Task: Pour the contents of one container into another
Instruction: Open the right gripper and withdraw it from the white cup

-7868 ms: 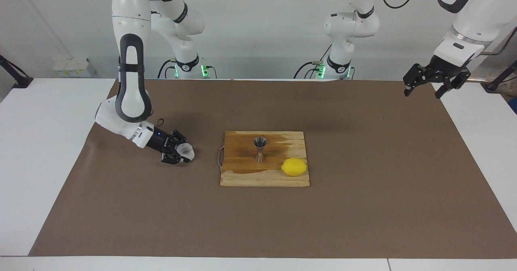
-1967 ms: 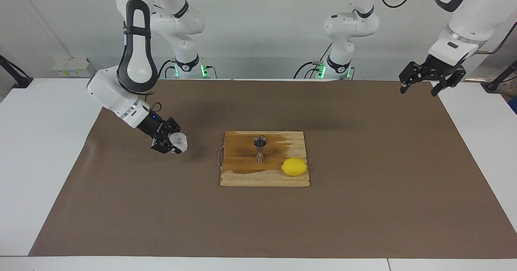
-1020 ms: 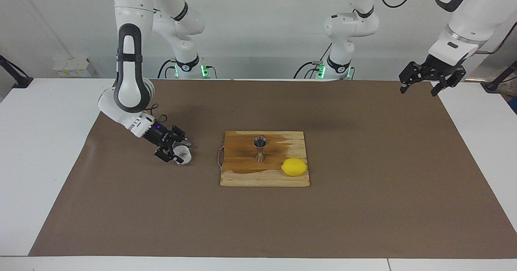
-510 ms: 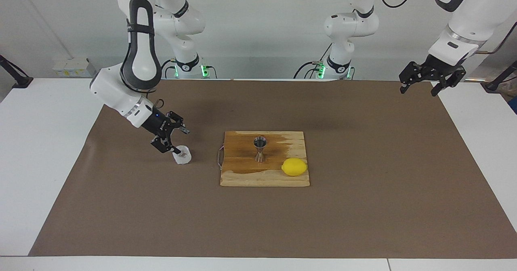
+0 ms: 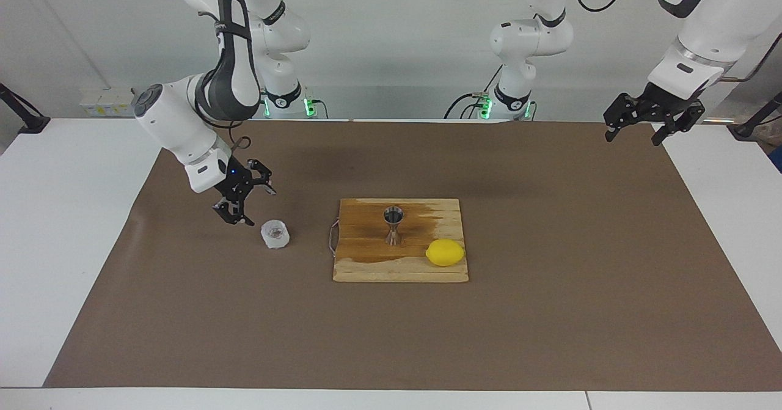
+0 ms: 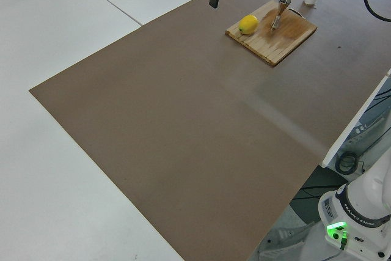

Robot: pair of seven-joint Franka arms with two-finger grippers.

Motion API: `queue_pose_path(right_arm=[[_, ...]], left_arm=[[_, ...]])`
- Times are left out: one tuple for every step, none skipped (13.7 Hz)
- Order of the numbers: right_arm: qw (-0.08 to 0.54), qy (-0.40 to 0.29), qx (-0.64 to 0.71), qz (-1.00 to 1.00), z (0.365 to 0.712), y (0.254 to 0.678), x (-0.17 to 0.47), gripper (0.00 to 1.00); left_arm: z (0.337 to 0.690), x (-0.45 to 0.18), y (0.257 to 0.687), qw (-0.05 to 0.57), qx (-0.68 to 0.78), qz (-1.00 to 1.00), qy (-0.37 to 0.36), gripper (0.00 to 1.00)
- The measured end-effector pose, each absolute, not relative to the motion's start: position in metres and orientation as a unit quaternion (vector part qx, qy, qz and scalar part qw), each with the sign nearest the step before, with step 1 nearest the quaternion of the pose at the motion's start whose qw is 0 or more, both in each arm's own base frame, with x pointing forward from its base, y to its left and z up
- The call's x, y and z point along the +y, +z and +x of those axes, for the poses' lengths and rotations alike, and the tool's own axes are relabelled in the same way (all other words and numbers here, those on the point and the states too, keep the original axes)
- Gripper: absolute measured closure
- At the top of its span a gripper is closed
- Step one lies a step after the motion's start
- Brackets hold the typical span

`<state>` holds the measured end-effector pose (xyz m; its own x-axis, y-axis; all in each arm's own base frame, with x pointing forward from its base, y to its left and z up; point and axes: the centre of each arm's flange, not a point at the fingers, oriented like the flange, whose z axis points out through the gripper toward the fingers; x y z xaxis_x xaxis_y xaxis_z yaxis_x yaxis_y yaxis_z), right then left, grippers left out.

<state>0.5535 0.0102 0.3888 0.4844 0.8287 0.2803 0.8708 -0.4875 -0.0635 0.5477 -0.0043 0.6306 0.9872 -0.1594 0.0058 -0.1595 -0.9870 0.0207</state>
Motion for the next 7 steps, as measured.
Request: queue_pose_path(right_arm=[[0.077, -0.087, -0.478, -0.871, 0.556, 0.395, 0.02, 0.0], [0.059, -0.071, -0.457, -0.885, 0.556, 0.399, 0.032, 0.0], [0.049, -0.056, -0.433, -0.898, 0.554, 0.402, 0.043, 0.0], [0.041, -0.039, -0.406, -0.912, 0.551, 0.403, 0.053, 0.0], [0.032, -0.02, -0.375, -0.926, 0.547, 0.405, 0.059, 0.0], [0.026, -0.001, -0.34, -0.94, 0.544, 0.408, 0.062, 0.0], [0.023, 0.018, -0.301, -0.953, 0.541, 0.413, 0.062, 0.0]], left_arm=[[0.548, -0.004, 0.631, 0.011, -0.08, 0.997, 0.002, 0.0], [0.548, -0.004, 0.631, 0.011, -0.08, 0.997, 0.002, 0.0], [0.548, -0.004, 0.631, 0.011, -0.08, 0.997, 0.002, 0.0], [0.548, -0.004, 0.631, 0.011, -0.08, 0.997, 0.002, 0.0], [0.548, -0.004, 0.631, 0.011, -0.08, 0.997, 0.002, 0.0], [0.548, -0.004, 0.631, 0.011, -0.08, 0.997, 0.002, 0.0], [0.548, -0.004, 0.631, 0.011, -0.08, 0.997, 0.002, 0.0]])
